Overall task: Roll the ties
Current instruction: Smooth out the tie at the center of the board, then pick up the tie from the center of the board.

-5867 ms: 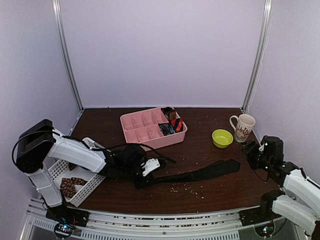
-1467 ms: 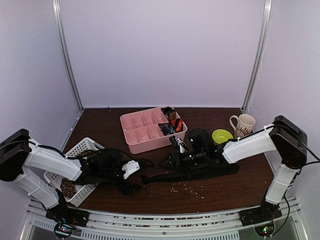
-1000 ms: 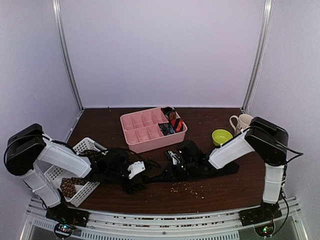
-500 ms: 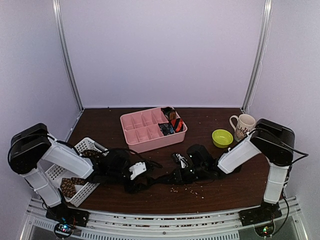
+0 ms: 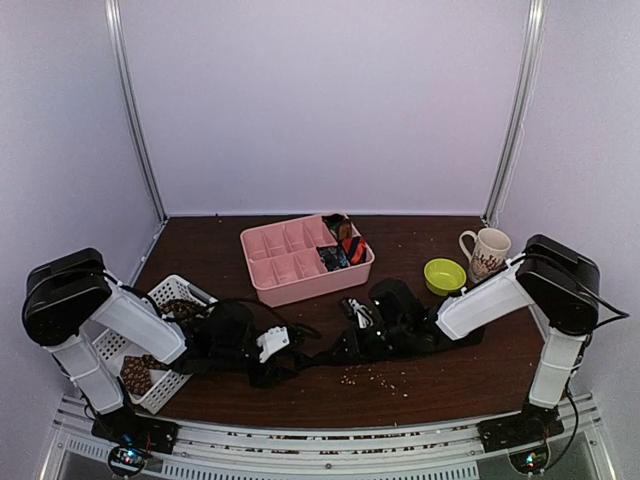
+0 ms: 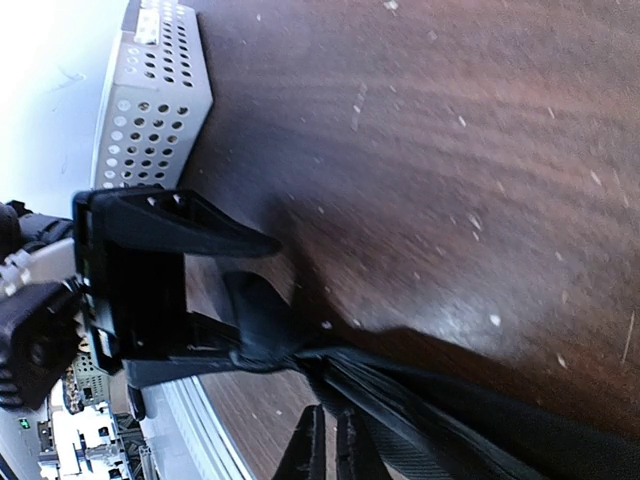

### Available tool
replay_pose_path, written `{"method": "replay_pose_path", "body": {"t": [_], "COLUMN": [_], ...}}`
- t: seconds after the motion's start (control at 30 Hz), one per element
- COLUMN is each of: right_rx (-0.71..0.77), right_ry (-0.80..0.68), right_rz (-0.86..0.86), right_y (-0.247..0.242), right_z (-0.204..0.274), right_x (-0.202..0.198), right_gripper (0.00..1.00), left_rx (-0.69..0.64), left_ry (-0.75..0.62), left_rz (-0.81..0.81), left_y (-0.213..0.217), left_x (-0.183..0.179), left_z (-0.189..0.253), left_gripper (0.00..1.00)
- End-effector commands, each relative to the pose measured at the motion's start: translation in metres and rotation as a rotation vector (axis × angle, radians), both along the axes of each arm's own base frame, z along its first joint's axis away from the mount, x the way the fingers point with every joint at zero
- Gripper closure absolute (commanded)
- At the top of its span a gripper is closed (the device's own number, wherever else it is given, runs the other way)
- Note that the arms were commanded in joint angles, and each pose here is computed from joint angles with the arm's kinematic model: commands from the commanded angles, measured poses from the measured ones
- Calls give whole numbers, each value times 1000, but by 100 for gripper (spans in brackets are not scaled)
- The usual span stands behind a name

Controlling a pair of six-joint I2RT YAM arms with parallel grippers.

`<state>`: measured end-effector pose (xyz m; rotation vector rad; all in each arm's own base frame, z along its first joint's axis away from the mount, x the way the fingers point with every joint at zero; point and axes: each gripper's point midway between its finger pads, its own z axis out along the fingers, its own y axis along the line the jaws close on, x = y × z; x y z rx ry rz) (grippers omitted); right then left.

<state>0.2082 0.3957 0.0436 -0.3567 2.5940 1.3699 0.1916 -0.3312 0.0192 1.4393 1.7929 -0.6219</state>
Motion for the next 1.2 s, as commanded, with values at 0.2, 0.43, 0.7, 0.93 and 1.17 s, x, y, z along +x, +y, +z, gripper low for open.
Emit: {"method": "replay_pose_path", "body": {"t": [0.2, 0.43, 0.7, 0.93, 1.17], "right_rx": [-126, -161, -157, -127, -134], "right_ry": [-16, 7, 3, -28, -103], "right_rz": [23, 29, 33, 12, -48], "right_y": [-1, -5, -5, -12, -36], "right_z": [-29, -51, -49, -27, 7], "right_x": [3, -2, -3, 1, 18], "right_gripper": [94, 94, 94, 93, 81], "left_rx": [-46, -116, -189, -132, -112], "left_ry": [-50, -81, -96, -77, -72], "left_rz": [7, -43, -84, -62, -49], "left_y": [-6, -26, -57, -69, -64], "left_x": [6, -1, 1, 13, 12], "left_z": [7, 33, 53, 33, 30], "left_gripper": [51, 57, 62, 66, 68]}}
